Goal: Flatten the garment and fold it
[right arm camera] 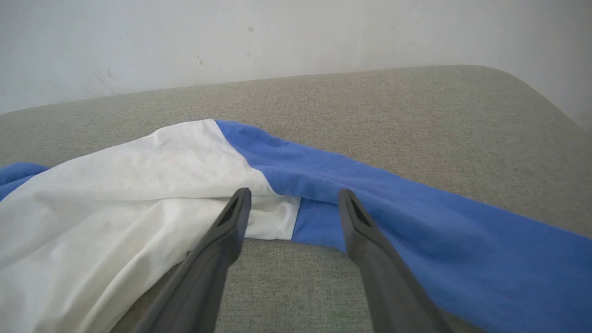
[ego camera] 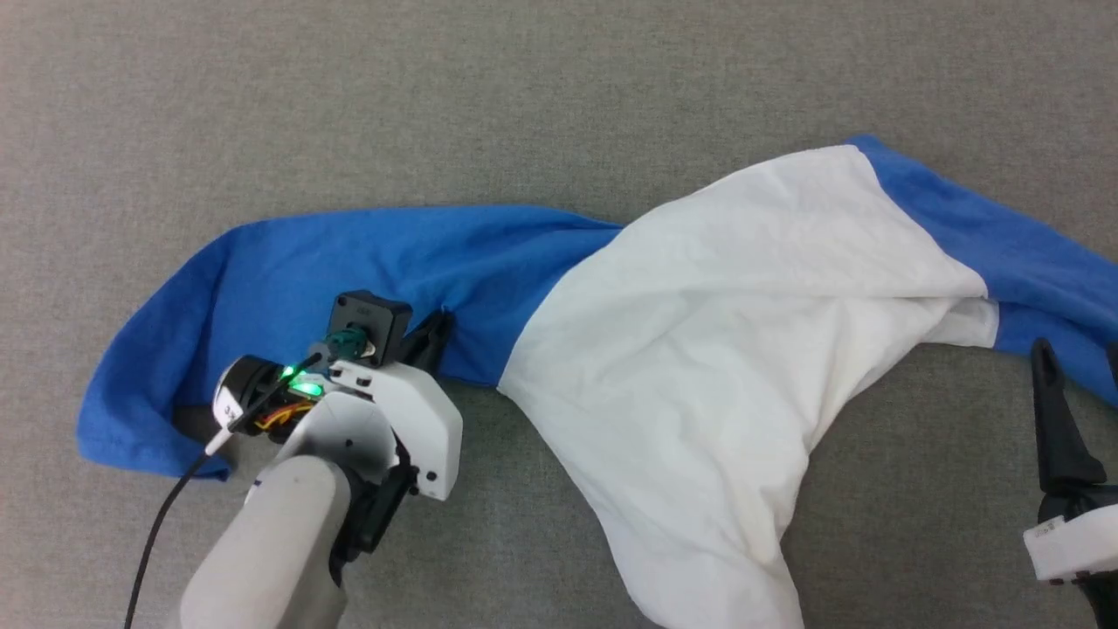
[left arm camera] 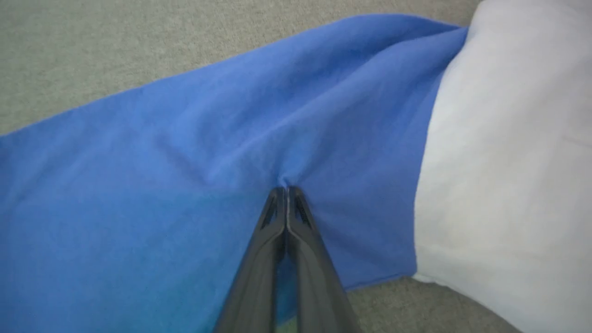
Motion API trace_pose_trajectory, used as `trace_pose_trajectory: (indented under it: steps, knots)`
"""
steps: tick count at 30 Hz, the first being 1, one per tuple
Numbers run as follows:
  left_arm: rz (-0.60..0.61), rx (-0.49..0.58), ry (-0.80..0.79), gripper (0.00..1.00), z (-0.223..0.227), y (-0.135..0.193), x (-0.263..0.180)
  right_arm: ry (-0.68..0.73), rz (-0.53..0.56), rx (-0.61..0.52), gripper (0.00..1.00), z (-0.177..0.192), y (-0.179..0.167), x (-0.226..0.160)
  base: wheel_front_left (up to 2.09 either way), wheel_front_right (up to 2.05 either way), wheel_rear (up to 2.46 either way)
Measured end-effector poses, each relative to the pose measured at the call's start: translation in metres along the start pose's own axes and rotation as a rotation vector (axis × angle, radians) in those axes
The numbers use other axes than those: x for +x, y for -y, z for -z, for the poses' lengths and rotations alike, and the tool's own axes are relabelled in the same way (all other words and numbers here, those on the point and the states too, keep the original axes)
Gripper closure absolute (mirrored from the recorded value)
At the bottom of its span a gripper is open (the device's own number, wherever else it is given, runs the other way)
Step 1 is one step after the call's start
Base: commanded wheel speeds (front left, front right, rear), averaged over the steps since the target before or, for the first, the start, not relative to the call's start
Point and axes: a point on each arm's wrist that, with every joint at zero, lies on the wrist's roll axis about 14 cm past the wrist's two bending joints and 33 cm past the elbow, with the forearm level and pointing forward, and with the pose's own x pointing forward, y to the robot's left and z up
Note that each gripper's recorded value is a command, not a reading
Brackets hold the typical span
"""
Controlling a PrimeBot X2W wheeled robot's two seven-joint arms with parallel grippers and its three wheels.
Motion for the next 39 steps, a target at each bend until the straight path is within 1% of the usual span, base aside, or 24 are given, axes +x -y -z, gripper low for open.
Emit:
trace_pose_trajectory:
  steps: [3,5,7,11,13,15,17,21,23,25,27,29,31,33,36,39]
  knots:
    - [-0.013,0.003,0.03,1.0,-0.01,-0.005,-0.001,0.003,-0.005,-0.003,0.0,-0.002,-0.001,0.0,0.0,0.0,0.0]
    - [-0.042,0.006,0.077,1.0,-0.027,-0.015,-0.003,0.005,-0.012,-0.002,0.0,-0.002,-0.003,0.0,0.0,0.0,0.0]
    - [-0.094,0.025,0.166,1.0,-0.059,-0.031,-0.008,0.008,-0.019,-0.001,0.0,-0.003,-0.006,0.001,0.0,0.0,0.0]
    - [-0.257,0.065,0.39,1.0,-0.128,-0.077,-0.028,0.007,-0.025,0.001,0.0,-0.003,-0.008,0.001,0.0,0.0,0.0]
    - [-0.314,0.07,0.447,1.0,-0.144,-0.092,-0.035,0.007,-0.026,0.003,0.0,-0.002,-0.008,0.002,0.0,0.0,0.0]
    - [-0.339,0.059,0.443,1.0,-0.143,-0.1,-0.035,0.003,-0.025,0.006,0.0,-0.001,-0.008,0.003,0.0,0.0,0.0]
    - [-0.355,0.042,0.422,0.0,-0.135,-0.105,-0.033,-0.003,-0.023,0.009,0.0,0.002,-0.008,0.002,0.0,0.0,0.0]
    - [-0.375,-0.031,0.417,0.0,-0.119,-0.109,-0.033,-0.009,-0.022,0.017,0.0,0.006,-0.009,0.001,0.0,0.0,0.0]
    - [-0.369,-0.092,0.474,0.0,-0.122,-0.105,-0.037,-0.013,-0.023,0.02,0.0,0.007,-0.01,0.001,0.0,0.0,0.0]
    - [-0.37,-0.125,0.581,0.0,-0.136,-0.099,-0.049,-0.015,-0.025,0.022,0.0,0.008,-0.01,0.001,0.0,0.0,0.0]
    - [-0.372,-0.153,0.735,0.0,-0.157,-0.092,-0.07,-0.013,-0.03,0.023,0.0,0.007,-0.012,0.0,0.0,0.0,0.0]
    - [-0.364,-0.157,0.898,0.0,-0.178,-0.083,-0.098,-0.006,-0.039,0.022,0.0,0.005,-0.015,0.0,0.0,0.0,0.0]
    - [-0.357,-0.156,0.991,0.0,-0.185,-0.075,-0.121,0.0,-0.058,0.014,0.0,0.002,-0.021,-0.001,0.0,0.0,0.0]
    - [-0.358,-0.151,1.019,0.0,-0.18,-0.068,-0.137,0.004,-0.086,0.012,0.0,-0.001,-0.03,-0.002,0.0,0.0,0.0]
    - [-0.389,-0.143,0.992,0.0,-0.159,-0.06,-0.153,0.012,-0.146,-0.002,0.0,-0.008,-0.048,-0.003,0.0,0.0,0.0]
    - [-0.41,-0.193,0.95,0.0,-0.137,-0.05,-0.164,-0.003,-0.215,-0.024,0.0,-0.01,-0.069,-0.005,0.0,0.0,0.0]
